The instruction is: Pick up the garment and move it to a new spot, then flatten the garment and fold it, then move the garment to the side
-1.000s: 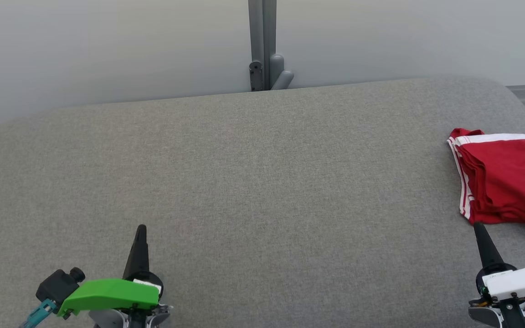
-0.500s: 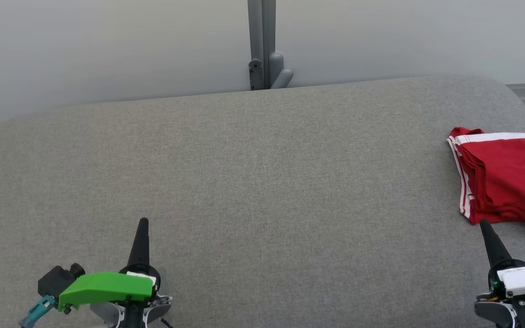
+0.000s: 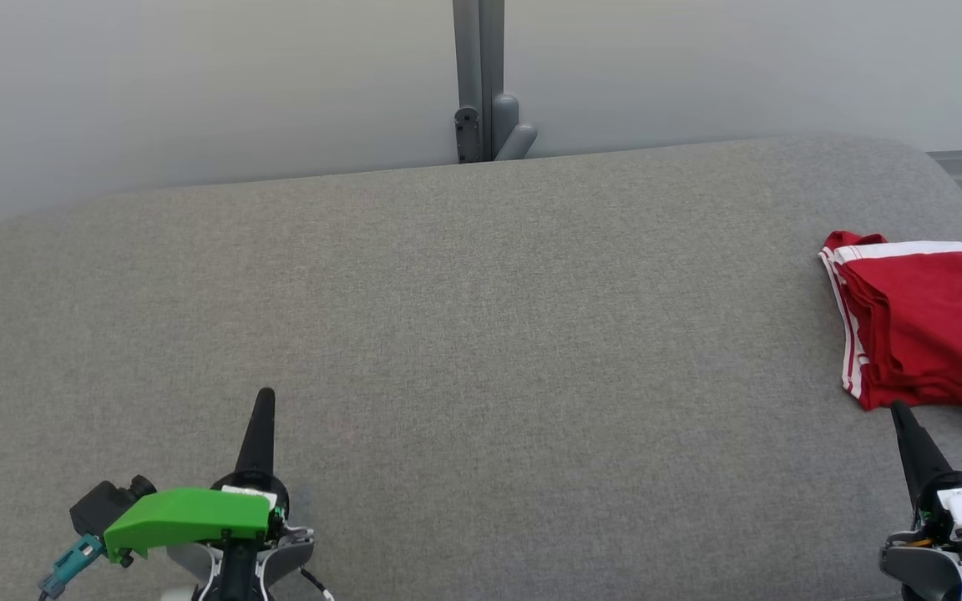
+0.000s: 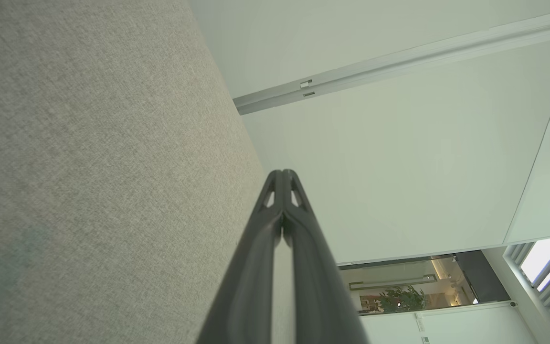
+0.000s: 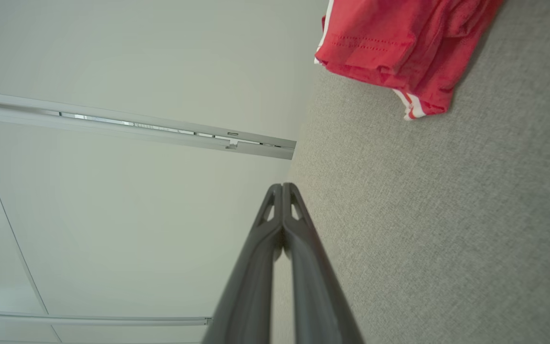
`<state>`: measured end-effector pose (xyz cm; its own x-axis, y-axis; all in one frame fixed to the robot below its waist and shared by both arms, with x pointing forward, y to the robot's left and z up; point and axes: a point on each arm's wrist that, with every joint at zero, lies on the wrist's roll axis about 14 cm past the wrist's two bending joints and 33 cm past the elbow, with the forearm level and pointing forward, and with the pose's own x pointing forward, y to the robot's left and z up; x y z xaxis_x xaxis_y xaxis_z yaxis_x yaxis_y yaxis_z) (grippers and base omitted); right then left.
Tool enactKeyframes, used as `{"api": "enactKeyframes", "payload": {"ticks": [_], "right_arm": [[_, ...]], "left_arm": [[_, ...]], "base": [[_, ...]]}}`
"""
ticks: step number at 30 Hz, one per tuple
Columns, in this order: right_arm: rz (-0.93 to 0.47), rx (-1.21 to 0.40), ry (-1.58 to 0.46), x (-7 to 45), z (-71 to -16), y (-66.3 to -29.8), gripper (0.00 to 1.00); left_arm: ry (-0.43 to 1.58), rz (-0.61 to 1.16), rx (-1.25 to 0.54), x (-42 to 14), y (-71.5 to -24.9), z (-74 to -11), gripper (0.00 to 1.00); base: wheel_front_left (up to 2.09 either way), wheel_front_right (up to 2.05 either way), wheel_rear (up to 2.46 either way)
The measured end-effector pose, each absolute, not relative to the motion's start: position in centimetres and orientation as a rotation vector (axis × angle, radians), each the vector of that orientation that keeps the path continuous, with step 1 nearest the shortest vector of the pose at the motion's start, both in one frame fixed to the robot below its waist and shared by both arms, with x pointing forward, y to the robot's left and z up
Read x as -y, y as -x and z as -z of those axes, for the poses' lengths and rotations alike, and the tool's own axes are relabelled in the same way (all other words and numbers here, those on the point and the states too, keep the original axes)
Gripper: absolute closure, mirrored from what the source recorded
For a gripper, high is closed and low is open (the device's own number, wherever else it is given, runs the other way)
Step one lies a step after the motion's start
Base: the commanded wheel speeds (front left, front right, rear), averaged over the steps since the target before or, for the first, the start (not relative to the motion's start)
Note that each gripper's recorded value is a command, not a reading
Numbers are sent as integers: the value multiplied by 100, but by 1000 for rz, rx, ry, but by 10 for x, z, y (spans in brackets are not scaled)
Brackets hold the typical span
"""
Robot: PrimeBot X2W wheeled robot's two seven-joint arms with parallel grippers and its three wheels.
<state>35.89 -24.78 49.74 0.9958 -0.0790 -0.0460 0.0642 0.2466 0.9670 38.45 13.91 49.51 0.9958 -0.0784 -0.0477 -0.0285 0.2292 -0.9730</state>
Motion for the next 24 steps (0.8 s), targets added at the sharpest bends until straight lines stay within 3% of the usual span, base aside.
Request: {"api": "enactKeyframes", "payload": {"ticks": [24], "right_arm": [[90, 55, -1513, 260, -501, -359, 100]], "left_arm": [[1515, 57, -88, -136, -394, -503, 100]], "base": [[0, 0, 0]]}}
